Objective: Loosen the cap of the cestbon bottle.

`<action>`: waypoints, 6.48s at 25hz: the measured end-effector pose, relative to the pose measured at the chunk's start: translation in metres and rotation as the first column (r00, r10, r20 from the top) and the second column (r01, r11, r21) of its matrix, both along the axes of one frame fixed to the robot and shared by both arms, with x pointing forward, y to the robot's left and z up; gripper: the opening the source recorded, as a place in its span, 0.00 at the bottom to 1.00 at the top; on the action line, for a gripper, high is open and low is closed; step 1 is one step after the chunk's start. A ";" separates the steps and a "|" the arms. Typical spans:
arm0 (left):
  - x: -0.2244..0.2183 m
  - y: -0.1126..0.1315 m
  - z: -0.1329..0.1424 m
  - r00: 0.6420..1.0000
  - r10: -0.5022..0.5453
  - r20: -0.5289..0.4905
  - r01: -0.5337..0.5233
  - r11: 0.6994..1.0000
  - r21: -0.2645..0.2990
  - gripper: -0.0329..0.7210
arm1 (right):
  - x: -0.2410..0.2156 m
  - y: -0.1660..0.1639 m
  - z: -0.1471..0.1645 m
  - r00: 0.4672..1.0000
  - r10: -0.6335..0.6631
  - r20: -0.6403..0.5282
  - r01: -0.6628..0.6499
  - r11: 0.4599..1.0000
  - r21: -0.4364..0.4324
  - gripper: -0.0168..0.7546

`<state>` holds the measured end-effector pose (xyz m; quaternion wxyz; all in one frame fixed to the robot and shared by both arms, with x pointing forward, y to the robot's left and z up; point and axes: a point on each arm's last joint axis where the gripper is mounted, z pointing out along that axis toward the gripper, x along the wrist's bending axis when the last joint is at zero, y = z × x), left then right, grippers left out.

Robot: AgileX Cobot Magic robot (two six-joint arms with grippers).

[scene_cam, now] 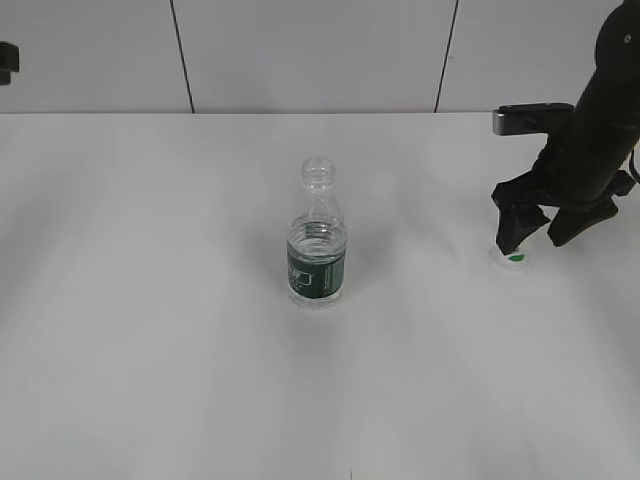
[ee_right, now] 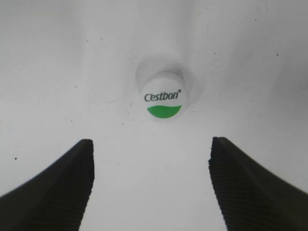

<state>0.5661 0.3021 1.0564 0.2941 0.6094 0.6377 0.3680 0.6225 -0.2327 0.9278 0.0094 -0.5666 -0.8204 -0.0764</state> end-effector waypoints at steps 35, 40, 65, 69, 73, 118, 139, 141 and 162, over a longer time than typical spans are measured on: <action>-0.131 -0.001 0.109 0.989 -0.131 0.075 0.130 0.991 0.016 0.67 | -0.004 0.000 0.011 1.000 0.005 -0.005 -0.005 1.000 0.001 0.75; -0.190 0.000 0.128 0.980 -0.135 0.146 0.131 0.991 0.042 0.67 | -0.005 0.000 0.018 1.000 0.005 0.014 -0.005 1.000 0.004 0.75; -0.349 -0.002 0.030 0.957 -0.150 0.247 0.149 0.989 0.023 0.65 | -0.007 0.000 0.031 0.999 0.000 0.047 -0.001 1.000 0.016 0.75; -0.344 -0.002 0.020 0.965 -0.152 0.213 0.152 0.988 0.016 0.64 | -0.007 0.000 0.031 0.999 0.000 0.047 -0.001 1.000 0.016 0.75; -0.340 -0.003 0.011 0.970 -0.158 0.183 0.160 0.987 0.001 0.63 | -0.007 0.000 0.032 0.999 0.000 0.048 -0.001 1.000 0.016 0.75; -0.337 -0.002 0.002 0.978 -0.155 0.140 0.156 0.988 0.000 0.62 | -0.068 -0.051 0.194 0.889 -0.124 0.440 0.172 0.983 -0.070 0.75; -0.337 -0.003 0.002 0.978 -0.157 0.141 0.159 0.987 -0.003 0.62 | -0.294 -0.066 0.282 0.595 -0.150 0.790 0.201 0.979 0.035 0.75; -0.337 -0.003 0.002 0.977 -0.159 0.141 0.162 0.987 -0.007 0.62 | -0.313 -0.067 0.274 0.575 -0.151 0.804 0.200 0.979 0.040 0.75; -0.337 -0.004 0.002 0.977 -0.162 0.142 0.165 0.986 -0.012 0.62 | -0.420 -0.073 0.164 0.439 -0.210 0.873 0.206 0.970 0.129 0.75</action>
